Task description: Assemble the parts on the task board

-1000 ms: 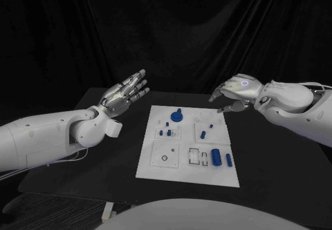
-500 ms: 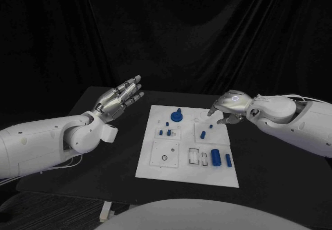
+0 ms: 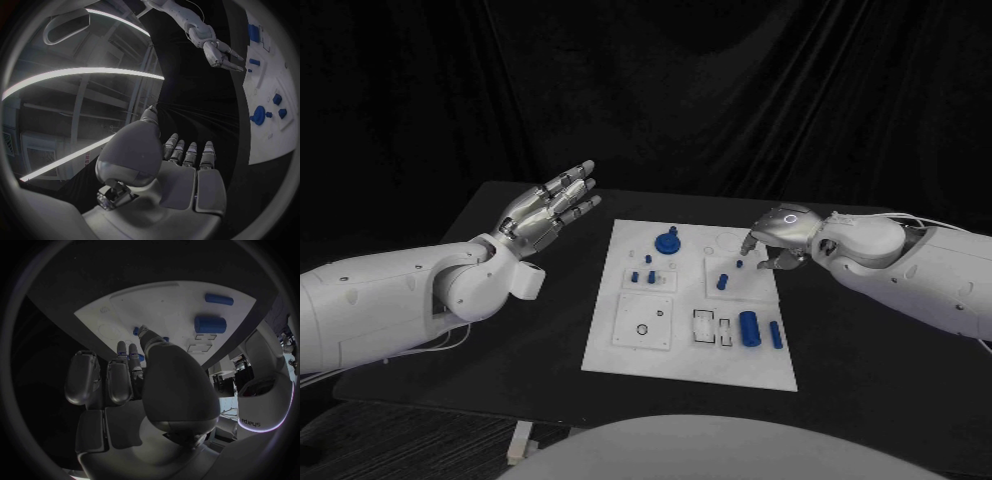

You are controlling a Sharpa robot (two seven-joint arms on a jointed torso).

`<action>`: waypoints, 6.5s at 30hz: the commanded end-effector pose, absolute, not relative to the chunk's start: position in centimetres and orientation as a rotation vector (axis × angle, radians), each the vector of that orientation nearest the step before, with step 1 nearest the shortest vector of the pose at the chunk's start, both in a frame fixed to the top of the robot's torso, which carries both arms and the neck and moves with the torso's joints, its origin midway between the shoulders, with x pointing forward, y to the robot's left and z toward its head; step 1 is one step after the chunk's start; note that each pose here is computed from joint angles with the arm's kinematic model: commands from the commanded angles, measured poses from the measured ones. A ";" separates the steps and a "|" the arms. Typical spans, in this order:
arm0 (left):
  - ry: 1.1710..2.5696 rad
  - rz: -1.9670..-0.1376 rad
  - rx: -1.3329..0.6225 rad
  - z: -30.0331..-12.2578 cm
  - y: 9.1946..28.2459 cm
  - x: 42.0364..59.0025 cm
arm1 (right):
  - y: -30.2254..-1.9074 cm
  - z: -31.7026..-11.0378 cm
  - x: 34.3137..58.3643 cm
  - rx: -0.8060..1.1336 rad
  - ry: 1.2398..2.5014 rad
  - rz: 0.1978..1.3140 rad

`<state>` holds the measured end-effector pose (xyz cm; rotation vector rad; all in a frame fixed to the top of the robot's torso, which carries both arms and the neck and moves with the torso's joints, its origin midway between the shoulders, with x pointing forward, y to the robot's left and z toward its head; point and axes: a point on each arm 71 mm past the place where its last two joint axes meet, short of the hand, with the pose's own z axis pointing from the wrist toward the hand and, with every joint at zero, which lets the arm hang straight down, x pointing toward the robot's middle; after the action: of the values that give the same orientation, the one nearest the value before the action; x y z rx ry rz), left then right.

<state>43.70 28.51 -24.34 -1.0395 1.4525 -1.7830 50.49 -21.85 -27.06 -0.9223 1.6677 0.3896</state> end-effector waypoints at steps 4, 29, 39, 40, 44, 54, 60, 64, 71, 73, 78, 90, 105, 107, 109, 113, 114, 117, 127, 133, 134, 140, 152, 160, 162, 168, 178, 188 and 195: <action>1.375 -1.838 -0.994 -23.9 28.5 43.7 | -21.9 -27.7 50.8 -0.857 1.650 0.385; 1.404 -1.835 -1.006 -24.3 28.6 43.8 | -21.1 -28.9 50.6 -0.816 1.626 0.425; 1.406 -1.837 -1.007 -24.3 28.6 43.8 | -20.8 -29.8 50.7 -0.816 1.657 0.428; 1.406 -1.837 -1.008 -24.3 28.6 43.8 | -20.8 -29.8 50.7 -0.818 1.657 0.430; 1.406 -1.837 -1.008 -24.3 28.6 43.8 | -20.6 -30.1 50.6 -0.821 1.653 0.439; 1.410 -1.838 -1.009 -24.3 28.6 43.8 | -20.3 -30.6 50.6 -0.823 1.670 0.436; 1.415 -1.839 -1.011 -24.3 28.6 43.8 | -20.3 -30.9 50.6 -0.824 1.680 0.433; 1.418 -1.840 -1.012 -24.4 28.5 43.9 | -20.1 -31.1 50.6 -0.827 1.684 0.437; 1.424 -1.847 -1.013 -24.4 28.4 43.8 | -20.0 -31.4 50.6 -0.827 1.697 0.433; 1.426 -1.851 -1.014 -24.4 28.3 43.7 | -20.0 -31.5 50.6 -0.825 1.704 0.428; 1.430 -1.853 -1.016 -24.4 28.2 43.7 | -20.1 -31.8 50.7 -0.821 1.712 0.419; 1.439 -1.853 -1.019 -24.5 28.1 43.7 | -20.0 -31.9 50.7 -0.820 1.708 0.420; 1.451 -1.855 -1.024 -24.7 28.0 43.8 | -20.0 -31.9 50.7 -0.819 1.707 0.419; 1.452 -1.855 -1.024 -24.7 28.0 43.8 | -20.0 -31.9 50.6 -0.820 1.706 0.421; 1.454 -1.855 -1.025 -24.7 28.0 43.8 | -20.0 -32.0 50.6 -0.822 1.707 0.423; 1.456 -1.855 -1.026 -24.8 28.0 43.8 | -20.0 -32.0 50.6 -0.824 1.705 0.426; 1.457 -1.854 -1.026 -24.8 28.0 43.8 | -20.0 -31.9 50.6 -0.825 1.703 0.428; 1.458 -1.852 -1.027 -24.8 28.0 43.8 | -20.0 -31.9 50.6 -0.825 1.697 0.430; 1.465 -1.847 -1.031 -25.0 28.0 43.8 | -20.0 -31.7 50.6 -0.819 1.675 0.433; 1.473 -1.844 -1.036 -25.1 28.0 43.8 | -20.1 -31.6 50.6 -0.802 1.662 0.440; 1.474 -1.843 -1.037 -25.2 28.0 43.8 | -20.2 -31.5 50.6 -0.800 1.661 0.440; 1.481 -1.839 -1.043 -25.3 28.1 43.8 | -20.3 -31.4 50.6 -0.793 1.655 0.441; 1.499 -1.837 -1.054 -25.7 28.0 43.7 | -20.3 -30.0 50.8 -0.789 1.632 0.443; 1.511 -1.834 -1.061 -26.0 28.0 43.6 | -20.2 -29.0 51.0 -0.783 1.609 0.441; 1.513 -1.833 -1.062 -26.0 28.0 43.6 | -20.2 -28.8 51.1 -0.782 1.603 0.441; 1.517 -1.833 -1.064 -26.0 28.0 43.6 | -20.1 -28.2 51.2 -0.778 1.576 0.443; 1.519 -1.826 -1.067 -26.1 28.1 43.6 | -19.0 -25.4 50.6 -0.769 1.504 0.485; 1.523 -1.825 -1.069 -26.2 28.0 43.6 | -14.0 -22.9 47.1 -0.816 1.470 0.636; 1.528 -1.824 -1.070 -26.2 27.9 43.6 | -10.5 -23.0 45.3 -0.860 1.478 0.717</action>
<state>43.64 28.17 -26.24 -1.0728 1.5315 -1.8054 45.46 -10.79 -22.65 -0.8663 1.4415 0.7377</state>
